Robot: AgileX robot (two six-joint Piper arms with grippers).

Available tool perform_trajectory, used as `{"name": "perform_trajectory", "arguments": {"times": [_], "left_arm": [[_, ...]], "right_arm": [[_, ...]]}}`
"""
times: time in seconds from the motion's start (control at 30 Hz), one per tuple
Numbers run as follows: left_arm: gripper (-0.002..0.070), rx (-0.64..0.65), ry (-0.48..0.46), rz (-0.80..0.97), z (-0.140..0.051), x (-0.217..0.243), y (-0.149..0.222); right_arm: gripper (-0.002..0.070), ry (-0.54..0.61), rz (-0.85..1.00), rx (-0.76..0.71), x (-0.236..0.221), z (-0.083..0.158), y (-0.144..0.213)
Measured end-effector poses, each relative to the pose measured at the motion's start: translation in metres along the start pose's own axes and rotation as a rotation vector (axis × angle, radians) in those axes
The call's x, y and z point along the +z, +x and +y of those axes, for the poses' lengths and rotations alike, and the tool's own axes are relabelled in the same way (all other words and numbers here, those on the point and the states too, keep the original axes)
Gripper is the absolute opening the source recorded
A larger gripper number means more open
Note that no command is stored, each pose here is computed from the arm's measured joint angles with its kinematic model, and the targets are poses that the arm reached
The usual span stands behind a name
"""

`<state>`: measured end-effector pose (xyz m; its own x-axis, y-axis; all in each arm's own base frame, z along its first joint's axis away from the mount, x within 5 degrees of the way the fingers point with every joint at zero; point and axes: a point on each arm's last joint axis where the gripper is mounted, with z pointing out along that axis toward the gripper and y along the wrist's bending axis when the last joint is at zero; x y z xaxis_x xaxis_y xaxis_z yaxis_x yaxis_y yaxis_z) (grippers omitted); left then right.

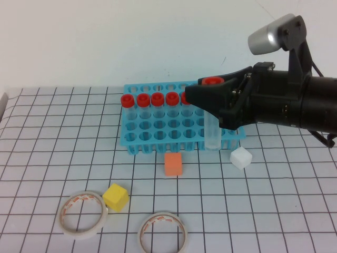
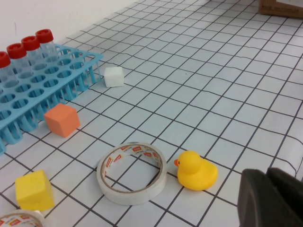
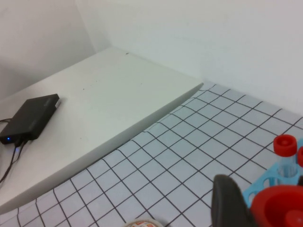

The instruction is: Place the test tubes

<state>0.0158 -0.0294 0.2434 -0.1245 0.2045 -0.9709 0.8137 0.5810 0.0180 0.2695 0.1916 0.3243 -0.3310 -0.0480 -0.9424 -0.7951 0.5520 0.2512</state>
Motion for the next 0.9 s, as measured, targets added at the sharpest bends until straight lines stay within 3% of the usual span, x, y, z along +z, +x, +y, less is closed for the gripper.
{"name": "perform_trajectory", "arguments": {"times": [0.37, 0.53, 0.63, 0.77, 0.9], "left_arm": [[0.0, 0.0, 0.001, 0.002, 0.0, 0.0, 0.0], [0.0, -0.002, 0.001, 0.004, 0.0, 0.0, 0.0], [0.0, -0.002, 0.001, 0.005, 0.0, 0.0, 0.0], [0.0, -0.002, 0.001, 0.005, 0.0, 0.0, 0.0], [0.0, -0.002, 0.001, 0.005, 0.0, 0.0, 0.0]], "right_arm": [[0.0265, 0.02, 0.027, 0.0, 0.003, -0.003, -0.001], [0.0265, 0.269, 0.065, 0.259, 0.009, -0.028, -0.007], [0.0265, 0.455, -0.015, 0.319, 0.007, -0.045, -0.009], [0.0265, 0.55, -0.212, 0.263, 0.002, -0.056, -0.011], [0.0265, 0.476, -0.417, 0.092, 0.006, -0.056, -0.005]]}}
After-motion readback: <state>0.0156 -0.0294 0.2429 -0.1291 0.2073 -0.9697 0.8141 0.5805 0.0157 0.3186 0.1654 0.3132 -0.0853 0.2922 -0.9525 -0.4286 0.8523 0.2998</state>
